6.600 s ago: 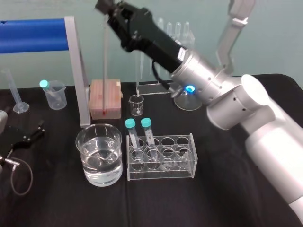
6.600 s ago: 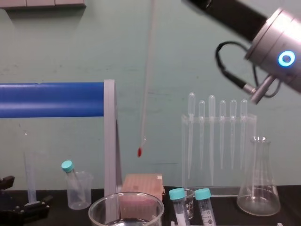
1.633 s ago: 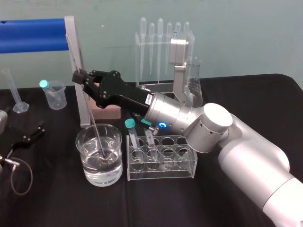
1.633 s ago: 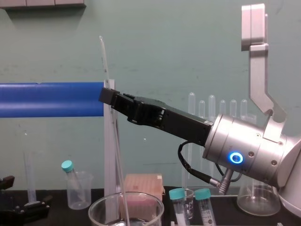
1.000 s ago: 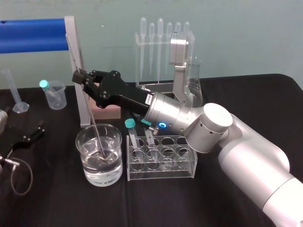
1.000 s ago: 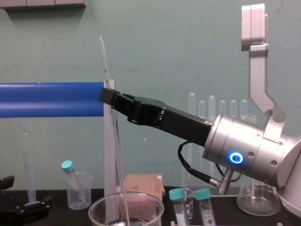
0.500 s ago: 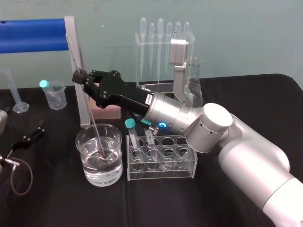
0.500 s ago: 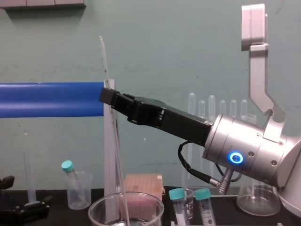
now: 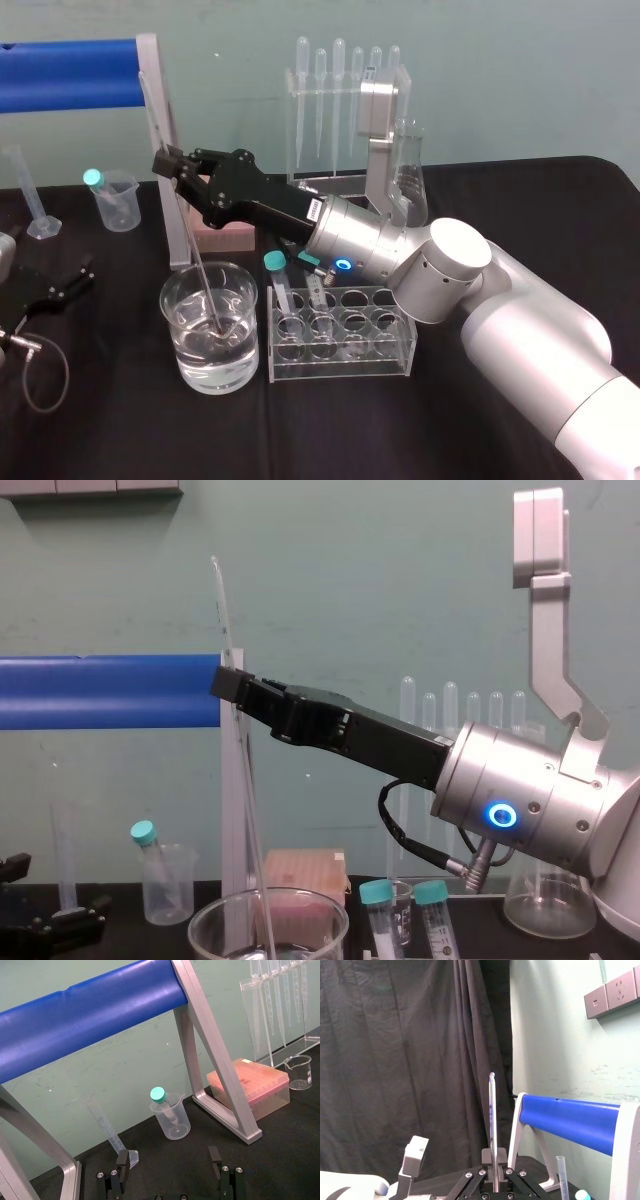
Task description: Hold the thermometer with one hand and immerse one end into the beaker, then reinsert it into the test tube rack.
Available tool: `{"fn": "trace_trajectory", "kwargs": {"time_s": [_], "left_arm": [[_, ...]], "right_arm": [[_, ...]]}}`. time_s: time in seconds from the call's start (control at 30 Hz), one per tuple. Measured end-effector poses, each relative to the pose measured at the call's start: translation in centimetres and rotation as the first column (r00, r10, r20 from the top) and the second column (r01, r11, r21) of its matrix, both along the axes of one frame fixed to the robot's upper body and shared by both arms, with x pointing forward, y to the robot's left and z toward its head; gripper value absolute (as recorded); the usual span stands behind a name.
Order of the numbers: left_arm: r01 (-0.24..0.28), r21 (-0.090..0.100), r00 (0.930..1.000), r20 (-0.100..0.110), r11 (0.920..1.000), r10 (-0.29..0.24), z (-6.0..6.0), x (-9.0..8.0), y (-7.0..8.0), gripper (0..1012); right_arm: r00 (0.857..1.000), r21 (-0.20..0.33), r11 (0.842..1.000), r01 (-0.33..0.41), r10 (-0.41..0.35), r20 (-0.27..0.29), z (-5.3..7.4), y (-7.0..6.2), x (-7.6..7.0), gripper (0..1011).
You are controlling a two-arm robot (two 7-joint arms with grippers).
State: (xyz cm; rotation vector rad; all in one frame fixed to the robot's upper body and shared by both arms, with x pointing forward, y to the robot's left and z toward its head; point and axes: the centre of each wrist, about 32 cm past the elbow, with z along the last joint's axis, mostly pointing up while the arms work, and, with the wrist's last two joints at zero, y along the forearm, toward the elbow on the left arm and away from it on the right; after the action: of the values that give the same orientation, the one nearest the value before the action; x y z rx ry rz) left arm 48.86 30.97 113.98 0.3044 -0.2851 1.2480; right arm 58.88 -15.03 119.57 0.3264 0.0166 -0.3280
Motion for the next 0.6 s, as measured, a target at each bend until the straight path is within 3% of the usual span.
{"fn": "trace_trajectory", "kwargs": {"time_s": [0.6], "left_arm": [[0.0,0.0,1.0,0.0,1.0,0.0,0.0,0.0,0.0,1008]], "right_arm": [[1.0,0.0,1.0,0.0,0.0,0.0,0.0,0.0,0.0,57]]}}
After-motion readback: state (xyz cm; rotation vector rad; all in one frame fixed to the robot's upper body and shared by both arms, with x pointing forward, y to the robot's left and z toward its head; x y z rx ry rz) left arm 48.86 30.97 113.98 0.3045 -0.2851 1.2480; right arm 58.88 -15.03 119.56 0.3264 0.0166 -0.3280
